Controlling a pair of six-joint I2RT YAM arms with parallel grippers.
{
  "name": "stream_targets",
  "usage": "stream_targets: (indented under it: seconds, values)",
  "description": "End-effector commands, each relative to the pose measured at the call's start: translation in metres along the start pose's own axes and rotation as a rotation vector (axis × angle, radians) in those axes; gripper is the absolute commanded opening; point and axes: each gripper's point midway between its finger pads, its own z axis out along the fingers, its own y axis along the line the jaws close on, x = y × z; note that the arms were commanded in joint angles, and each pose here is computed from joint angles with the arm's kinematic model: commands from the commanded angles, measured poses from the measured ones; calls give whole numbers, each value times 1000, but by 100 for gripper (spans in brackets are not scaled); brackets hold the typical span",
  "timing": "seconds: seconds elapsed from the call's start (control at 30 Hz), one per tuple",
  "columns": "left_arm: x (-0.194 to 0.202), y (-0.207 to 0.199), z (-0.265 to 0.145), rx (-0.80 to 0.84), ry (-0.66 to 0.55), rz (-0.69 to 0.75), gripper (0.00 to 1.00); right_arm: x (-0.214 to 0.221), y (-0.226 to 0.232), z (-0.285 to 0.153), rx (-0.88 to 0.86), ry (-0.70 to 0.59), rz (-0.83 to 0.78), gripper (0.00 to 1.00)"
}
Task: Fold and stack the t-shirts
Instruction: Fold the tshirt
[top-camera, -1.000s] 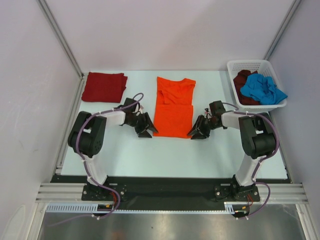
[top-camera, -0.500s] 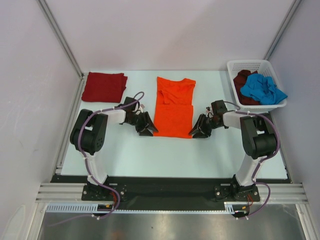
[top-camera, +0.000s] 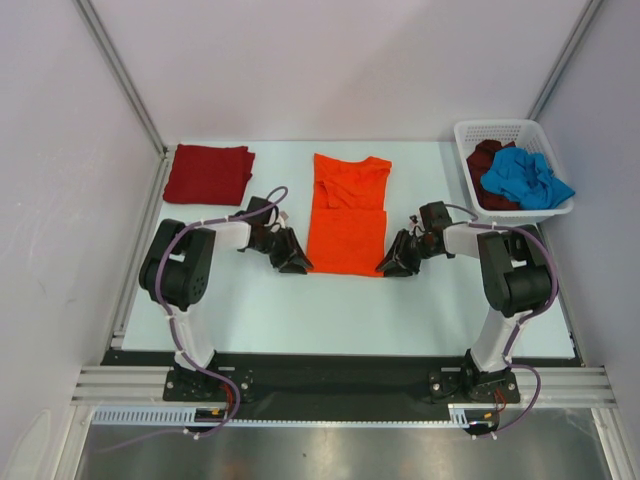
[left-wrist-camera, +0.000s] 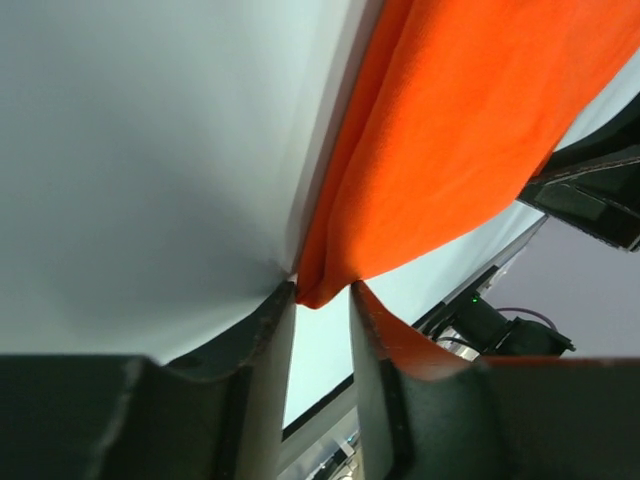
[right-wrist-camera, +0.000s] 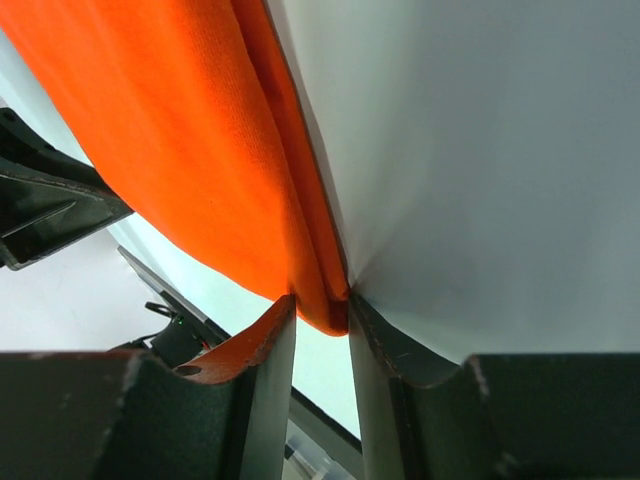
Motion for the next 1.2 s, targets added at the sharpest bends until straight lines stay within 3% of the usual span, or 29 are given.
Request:
stream_targets:
  seconds: [0.0,0.2,0.33,0.5,0.7,0.9,1.17]
  values:
    - [3,42,11,-143,-14,2,33,11,-56,16,210,-4,27,34]
    - [0,47,13,-159,-13,25,12,9,-63,17,228,-7,27,26]
    - [0,51,14,-176,-18,28,0,8,-62,18,233,0,20,14]
    - [-2,46,10,-155,-50,49,0,9,-59,15,261,9,-17,0]
    - [7,40,-10,-163,-96,121,0,22,-53,8,310,35,-92,0]
    - [44,45,-26,-193,-82,181,0,55,-41,2,299,51,-147,0]
    - [93,42,-66,-161,-172,150,0,111,-32,-17,261,42,-171,0]
